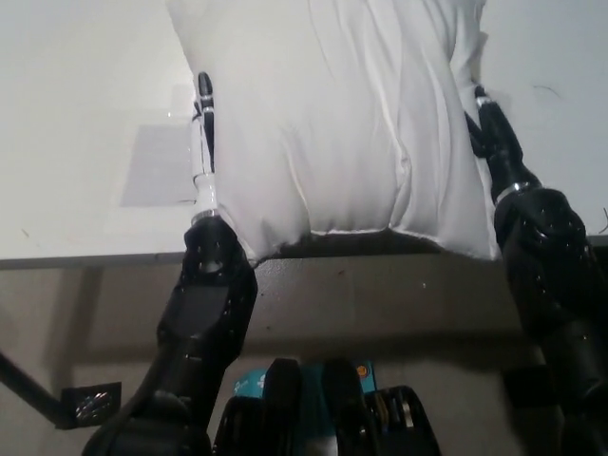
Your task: The robot uses both hands to lift the pillow and then drops it on the table
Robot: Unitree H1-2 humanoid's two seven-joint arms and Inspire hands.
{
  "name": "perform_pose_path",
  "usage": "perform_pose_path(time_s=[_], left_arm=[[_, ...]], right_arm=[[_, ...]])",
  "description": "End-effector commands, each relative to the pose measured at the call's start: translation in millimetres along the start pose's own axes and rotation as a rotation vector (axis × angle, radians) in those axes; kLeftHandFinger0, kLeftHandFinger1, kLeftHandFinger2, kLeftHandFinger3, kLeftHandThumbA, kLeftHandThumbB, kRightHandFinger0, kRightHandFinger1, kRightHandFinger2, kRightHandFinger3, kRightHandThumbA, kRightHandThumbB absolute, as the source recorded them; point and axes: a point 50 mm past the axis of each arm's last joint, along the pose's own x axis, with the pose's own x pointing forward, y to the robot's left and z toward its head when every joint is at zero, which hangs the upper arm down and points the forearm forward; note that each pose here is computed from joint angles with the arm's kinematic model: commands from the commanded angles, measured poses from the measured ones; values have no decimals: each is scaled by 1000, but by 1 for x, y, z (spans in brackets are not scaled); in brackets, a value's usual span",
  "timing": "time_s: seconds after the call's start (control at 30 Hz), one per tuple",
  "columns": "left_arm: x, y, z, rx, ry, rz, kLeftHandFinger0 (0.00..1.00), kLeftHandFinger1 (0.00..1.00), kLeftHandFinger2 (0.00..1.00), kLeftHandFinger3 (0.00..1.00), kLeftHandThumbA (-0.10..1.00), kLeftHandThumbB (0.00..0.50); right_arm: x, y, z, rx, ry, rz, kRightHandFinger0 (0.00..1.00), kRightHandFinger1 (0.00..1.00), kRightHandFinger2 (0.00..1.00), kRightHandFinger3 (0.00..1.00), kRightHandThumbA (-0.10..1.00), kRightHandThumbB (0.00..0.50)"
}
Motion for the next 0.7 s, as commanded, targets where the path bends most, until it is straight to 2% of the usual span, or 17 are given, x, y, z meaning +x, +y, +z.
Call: perform_pose_path(time_s=[0.0, 0.03, 0.1, 0.17, 0.23, 0.27, 0.3, 0.33, 0.37, 0.5, 0.67], left_arm=[[9, -88, 76, -32, -142, -196, 1000, 1000, 1000, 1000, 1000, 192], [10, -90, 80, -35, -145, -202, 1000, 1000, 1000, 1000, 1000, 193], [12, -100, 101, -26, -185, -214, 1000, 1000, 1000, 1000, 1000, 244], [15, -109, 126, -35, -237, -239, 1000, 1000, 1000, 1000, 1000, 229], [14, -109, 127, -35, -236, -239, 1000, 1000, 1000, 1000, 1000, 230], [15, -114, 140, -42, -267, -248, 1000, 1000, 1000, 1000, 1000, 216], [15, -116, 148, -49, -283, -254, 1000, 1000, 1000, 1000, 1000, 231], [15, -117, 151, -49, -293, -260, 1000, 1000, 1000, 1000, 1000, 223], [16, -119, 165, -52, -314, -268, 1000, 1000, 1000, 1000, 1000, 251], [18, -121, 193, -82, -347, -274, 1000, 1000, 1000, 1000, 1000, 221], [24, -123, 229, -83, -414, -279, 1000, 1000, 1000, 1000, 1000, 234]], right_arm=[[17, 61, 79, -85, -236, 149, 1000, 1000, 1000, 1000, 1000, 449], [17, 61, 84, -100, -255, 142, 1000, 1000, 1000, 1000, 1000, 448], [14, 62, 106, -132, -304, 129, 1000, 1000, 1000, 1000, 1000, 465], [13, 62, 129, -134, -355, 131, 1000, 1000, 1000, 1000, 1000, 452], [12, 62, 130, -131, -354, 132, 1000, 1000, 1000, 1000, 1000, 448], [11, 61, 143, -137, -375, 131, 1000, 1000, 1000, 1000, 1000, 457], [10, 60, 150, -138, -386, 131, 1000, 1000, 1000, 1000, 1000, 458], [9, 59, 154, -139, -391, 129, 1000, 1000, 1000, 1000, 1000, 466], [6, 58, 167, -140, -423, 128, 1000, 1000, 1000, 1000, 1000, 499], [-1, 58, 193, -139, -481, 122, 1000, 1000, 1000, 1000, 1000, 500], [-11, 58, 229, -164, -579, 126, 1000, 1000, 1000, 1000, 1000, 500]])
